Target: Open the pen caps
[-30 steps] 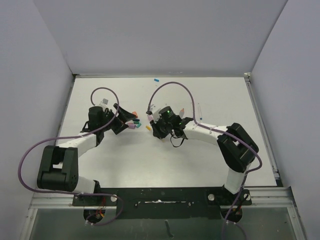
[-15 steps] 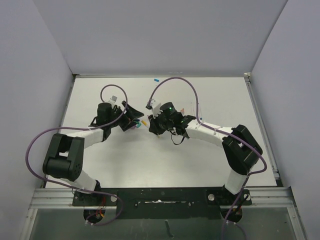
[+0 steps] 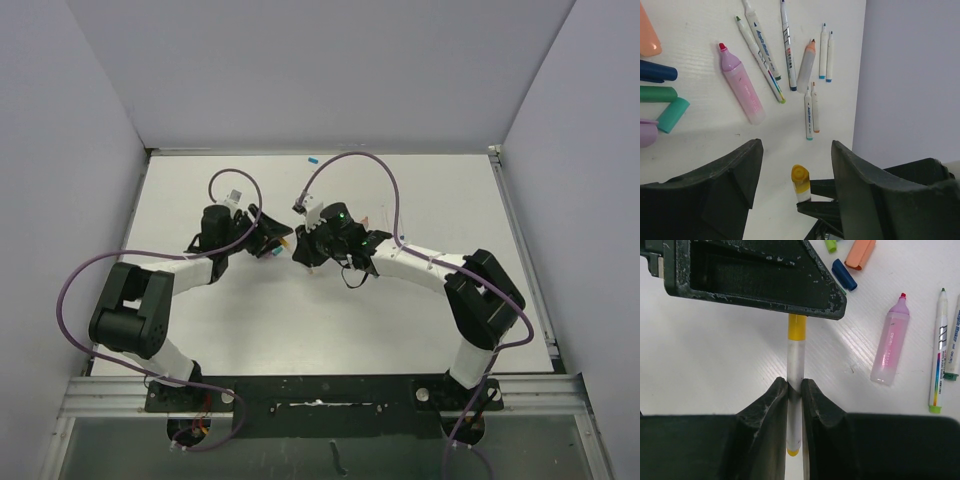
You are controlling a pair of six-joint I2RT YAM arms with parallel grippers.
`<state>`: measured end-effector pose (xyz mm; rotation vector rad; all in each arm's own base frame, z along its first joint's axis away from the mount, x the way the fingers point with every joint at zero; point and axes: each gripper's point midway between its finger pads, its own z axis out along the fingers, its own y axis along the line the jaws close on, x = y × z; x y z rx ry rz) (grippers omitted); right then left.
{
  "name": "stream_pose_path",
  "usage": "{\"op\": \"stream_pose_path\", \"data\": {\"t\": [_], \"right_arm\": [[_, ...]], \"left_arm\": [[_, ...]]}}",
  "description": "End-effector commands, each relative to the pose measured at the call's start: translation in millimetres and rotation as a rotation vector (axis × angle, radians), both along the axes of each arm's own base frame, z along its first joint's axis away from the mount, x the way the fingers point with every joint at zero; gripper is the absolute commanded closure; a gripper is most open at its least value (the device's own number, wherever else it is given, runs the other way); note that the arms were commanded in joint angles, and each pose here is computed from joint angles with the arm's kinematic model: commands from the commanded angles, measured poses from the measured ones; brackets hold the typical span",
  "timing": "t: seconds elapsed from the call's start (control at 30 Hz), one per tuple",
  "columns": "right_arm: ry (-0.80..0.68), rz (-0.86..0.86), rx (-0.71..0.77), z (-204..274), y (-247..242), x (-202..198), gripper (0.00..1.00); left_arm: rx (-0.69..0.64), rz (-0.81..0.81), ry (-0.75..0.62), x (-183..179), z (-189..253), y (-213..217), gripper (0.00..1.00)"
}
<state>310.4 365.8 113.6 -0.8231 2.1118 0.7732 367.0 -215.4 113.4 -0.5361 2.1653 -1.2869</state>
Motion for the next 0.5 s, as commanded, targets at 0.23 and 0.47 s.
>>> {"op": "stream_pose_path", "data": {"t": [0.23,0.47], "right_arm": [[-0.025,-0.048,0.13,33.4,9.6,15.9,1.0],[-0.013,-0.044,0.137,32.0,10.6,16.0,1.0]], "left_arm": [[-0.04,-0.013,-0.106,12.9,26.8,-12.4,0.63],[-0.043,-0.017,-0.106,11.7,26.8,-14.4,0.71]]}}
